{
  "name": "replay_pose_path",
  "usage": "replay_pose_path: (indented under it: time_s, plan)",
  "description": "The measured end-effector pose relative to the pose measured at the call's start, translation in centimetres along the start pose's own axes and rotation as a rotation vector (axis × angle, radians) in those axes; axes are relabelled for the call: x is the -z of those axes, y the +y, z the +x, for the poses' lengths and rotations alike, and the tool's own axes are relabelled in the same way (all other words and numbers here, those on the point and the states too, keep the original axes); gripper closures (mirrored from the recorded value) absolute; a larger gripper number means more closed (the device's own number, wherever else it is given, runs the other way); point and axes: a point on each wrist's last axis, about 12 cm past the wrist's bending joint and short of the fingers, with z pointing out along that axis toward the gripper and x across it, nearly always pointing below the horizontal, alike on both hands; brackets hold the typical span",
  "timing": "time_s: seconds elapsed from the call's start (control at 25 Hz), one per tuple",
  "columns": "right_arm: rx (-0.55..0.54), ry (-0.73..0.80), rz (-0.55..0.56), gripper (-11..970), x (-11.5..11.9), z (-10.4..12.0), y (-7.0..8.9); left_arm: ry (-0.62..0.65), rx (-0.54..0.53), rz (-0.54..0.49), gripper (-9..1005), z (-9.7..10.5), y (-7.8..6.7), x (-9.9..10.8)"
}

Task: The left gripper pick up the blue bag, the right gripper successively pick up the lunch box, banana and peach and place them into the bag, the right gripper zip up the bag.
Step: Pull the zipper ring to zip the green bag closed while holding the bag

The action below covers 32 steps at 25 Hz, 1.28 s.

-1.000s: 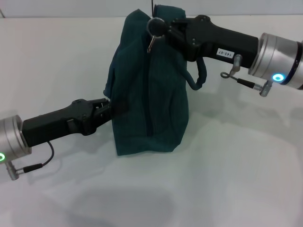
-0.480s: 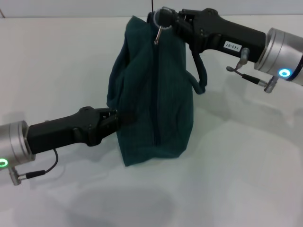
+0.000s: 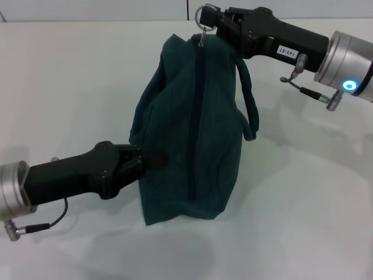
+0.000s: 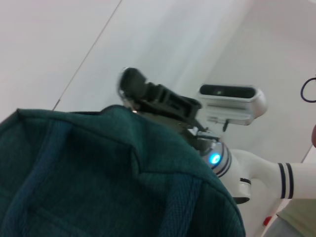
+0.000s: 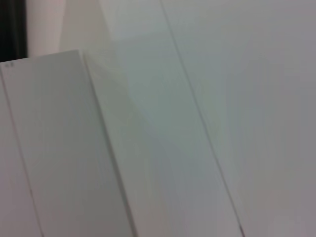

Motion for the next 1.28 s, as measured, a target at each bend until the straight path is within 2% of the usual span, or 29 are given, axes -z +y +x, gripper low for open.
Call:
replay_pose_path:
  time_s: [0.4,0.68,0.8,1.04,1.28]
  plan:
    - [-0.015,0.028,0.093,944,0.4,0.8,-0.9,-0.019,-0.005,-0.004,914,0.6,-0.6,1.0]
    - [-0.037,0.040,0.161,944,1.5,1.8,-1.4,-0.025,0.002,-0.023,895,1.0,-0.8,1.5]
    - [-0.041,0.036,0.166,944,2.0,2.0,-1.3,-0.031,0.005,-0.033,887,1.1,-0.7,1.7]
    - [-0.041,0.021,0.144,943,2.3,2.0,-0.9,-0.107,0.011,-0.119,871,1.1,-0.5,2.8]
    - [-0.005,-0.015,0.140,943,3.7,2.1,0.0,-0.130,0.022,-0.164,856,0.9,-0.1,3.3]
